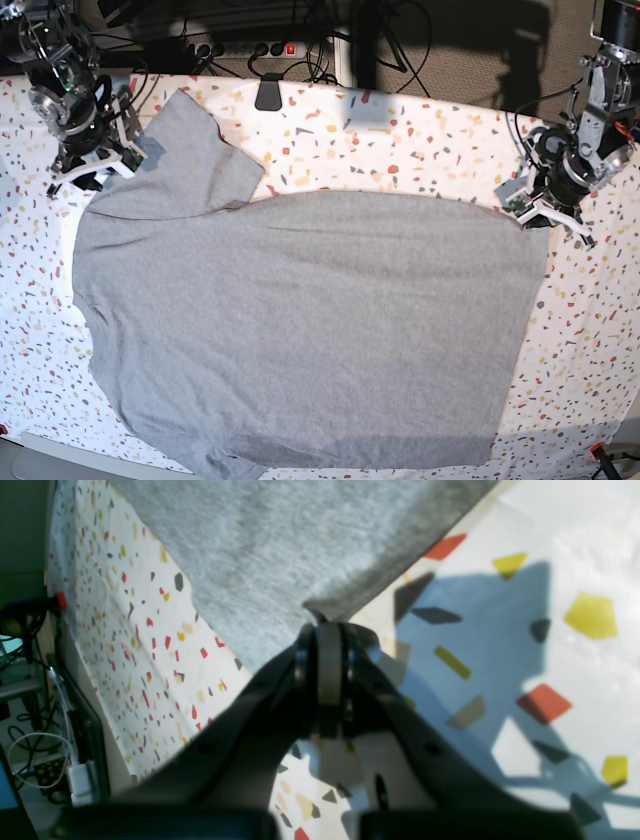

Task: Fold the T-shirt properly
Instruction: 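Grasp the grey shirt's edges with both grippers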

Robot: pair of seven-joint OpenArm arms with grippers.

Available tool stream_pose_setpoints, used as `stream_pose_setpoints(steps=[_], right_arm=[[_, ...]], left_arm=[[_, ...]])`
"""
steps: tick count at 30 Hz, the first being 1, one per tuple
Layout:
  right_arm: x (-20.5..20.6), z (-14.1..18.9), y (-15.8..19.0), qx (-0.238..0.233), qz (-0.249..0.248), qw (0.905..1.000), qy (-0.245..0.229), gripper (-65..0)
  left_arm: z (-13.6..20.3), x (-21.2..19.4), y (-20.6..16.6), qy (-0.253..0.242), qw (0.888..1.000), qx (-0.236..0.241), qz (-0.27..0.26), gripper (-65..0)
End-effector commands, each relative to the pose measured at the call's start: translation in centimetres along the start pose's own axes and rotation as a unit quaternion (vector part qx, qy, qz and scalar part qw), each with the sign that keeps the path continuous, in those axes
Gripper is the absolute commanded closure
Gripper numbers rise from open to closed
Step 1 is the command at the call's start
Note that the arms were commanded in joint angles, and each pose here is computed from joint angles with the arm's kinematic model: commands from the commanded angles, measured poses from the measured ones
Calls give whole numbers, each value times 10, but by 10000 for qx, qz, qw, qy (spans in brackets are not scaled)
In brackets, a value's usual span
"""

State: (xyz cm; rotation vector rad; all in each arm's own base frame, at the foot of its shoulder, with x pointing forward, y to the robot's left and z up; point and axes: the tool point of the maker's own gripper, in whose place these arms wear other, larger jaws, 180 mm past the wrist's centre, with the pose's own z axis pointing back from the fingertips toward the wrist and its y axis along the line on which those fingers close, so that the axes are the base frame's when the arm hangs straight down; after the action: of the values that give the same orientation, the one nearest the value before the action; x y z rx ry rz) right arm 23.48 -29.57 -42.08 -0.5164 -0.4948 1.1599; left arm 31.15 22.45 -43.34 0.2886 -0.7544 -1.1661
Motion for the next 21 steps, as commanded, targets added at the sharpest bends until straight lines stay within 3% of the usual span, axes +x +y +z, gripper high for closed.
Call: stream_pose_setpoints(steps=[1, 11, 21], right_arm=[[0, -1, -9, -51, 88, 9999, 13, -286], [22, -11, -12, 7, 253, 9996, -142, -286], [38, -10, 33, 584, 659, 9956, -336, -286]], left_arm=[[2, -2, 10, 35, 9999, 100, -57, 0], [2, -2, 10, 31, 9999, 101, -54, 0], [2, 2, 10, -103, 9998, 84, 173, 0]])
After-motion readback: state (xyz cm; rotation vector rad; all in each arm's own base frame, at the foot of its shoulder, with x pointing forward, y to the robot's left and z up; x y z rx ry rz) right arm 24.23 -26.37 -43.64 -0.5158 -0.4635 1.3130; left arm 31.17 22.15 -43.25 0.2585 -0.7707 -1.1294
